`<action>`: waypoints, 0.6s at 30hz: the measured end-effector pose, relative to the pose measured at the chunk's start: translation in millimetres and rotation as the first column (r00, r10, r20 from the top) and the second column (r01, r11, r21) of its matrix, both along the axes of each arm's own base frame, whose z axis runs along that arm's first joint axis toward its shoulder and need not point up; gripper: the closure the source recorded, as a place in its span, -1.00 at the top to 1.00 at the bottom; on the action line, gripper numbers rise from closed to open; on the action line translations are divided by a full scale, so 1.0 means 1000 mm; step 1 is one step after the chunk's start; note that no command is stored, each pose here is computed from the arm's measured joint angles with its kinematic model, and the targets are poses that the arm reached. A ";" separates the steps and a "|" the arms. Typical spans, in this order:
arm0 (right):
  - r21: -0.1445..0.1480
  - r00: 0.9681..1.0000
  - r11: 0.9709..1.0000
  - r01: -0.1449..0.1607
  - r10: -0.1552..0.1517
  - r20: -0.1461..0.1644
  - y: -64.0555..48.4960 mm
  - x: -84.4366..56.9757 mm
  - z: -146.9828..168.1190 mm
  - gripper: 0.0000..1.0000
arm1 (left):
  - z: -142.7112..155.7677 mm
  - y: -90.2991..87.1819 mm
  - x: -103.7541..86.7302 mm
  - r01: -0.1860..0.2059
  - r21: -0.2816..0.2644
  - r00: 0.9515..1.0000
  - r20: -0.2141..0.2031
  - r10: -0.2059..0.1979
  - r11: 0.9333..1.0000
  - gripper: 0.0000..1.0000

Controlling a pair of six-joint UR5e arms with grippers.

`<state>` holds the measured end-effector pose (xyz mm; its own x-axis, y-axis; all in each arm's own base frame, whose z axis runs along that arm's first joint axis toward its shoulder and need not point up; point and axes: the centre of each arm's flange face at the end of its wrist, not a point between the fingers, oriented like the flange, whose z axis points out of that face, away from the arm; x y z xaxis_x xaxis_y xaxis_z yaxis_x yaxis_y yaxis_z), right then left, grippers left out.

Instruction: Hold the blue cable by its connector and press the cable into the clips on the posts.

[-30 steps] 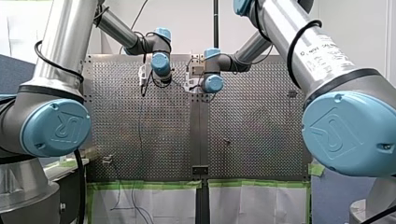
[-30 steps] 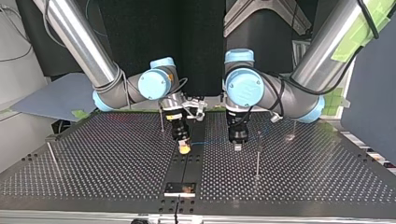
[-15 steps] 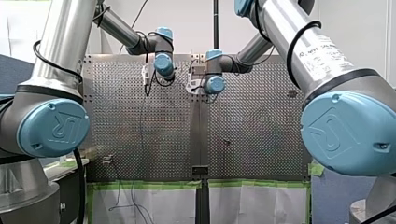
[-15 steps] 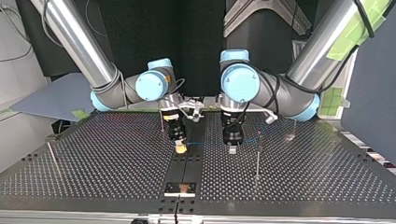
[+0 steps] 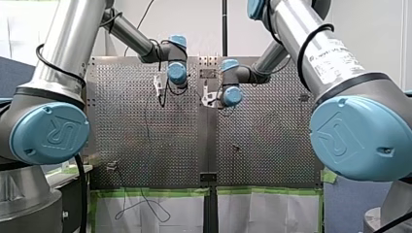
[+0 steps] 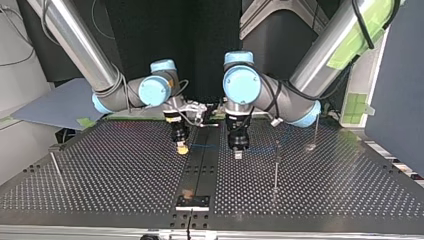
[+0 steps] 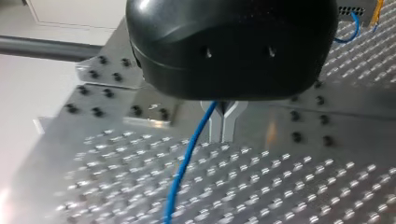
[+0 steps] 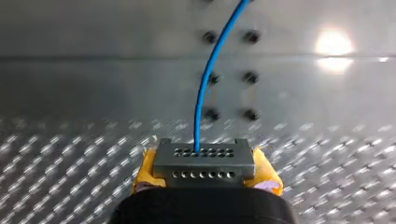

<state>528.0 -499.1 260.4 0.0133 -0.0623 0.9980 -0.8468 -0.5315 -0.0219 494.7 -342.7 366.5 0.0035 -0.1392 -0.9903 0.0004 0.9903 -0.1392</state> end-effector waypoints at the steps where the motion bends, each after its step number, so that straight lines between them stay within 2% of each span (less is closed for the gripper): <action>1: 0.005 1.000 1.000 0.003 -0.002 -0.007 0.000 -0.002 -0.004 -1.00 | -0.004 -0.003 -0.001 0.002 -0.001 1.000 -0.007 -0.002 1.000 -1.00; 7: 0.037 0.998 0.999 0.021 -0.019 -0.051 0.002 -0.020 -0.028 -1.00 | -0.020 -0.010 -0.010 0.016 -0.006 1.000 -0.019 -0.016 1.000 -1.00; 12: 0.057 0.995 0.998 0.032 -0.027 -0.091 0.005 -0.032 -0.047 -1.00 | -0.029 -0.015 -0.012 0.025 -0.004 1.000 -0.012 -0.025 1.000 -1.00; 18: 0.074 0.992 0.997 0.033 -0.024 -0.121 0.012 -0.039 -0.061 -1.00 | -0.053 -0.026 -0.014 0.043 0.022 0.998 -0.045 -0.042 0.999 -1.00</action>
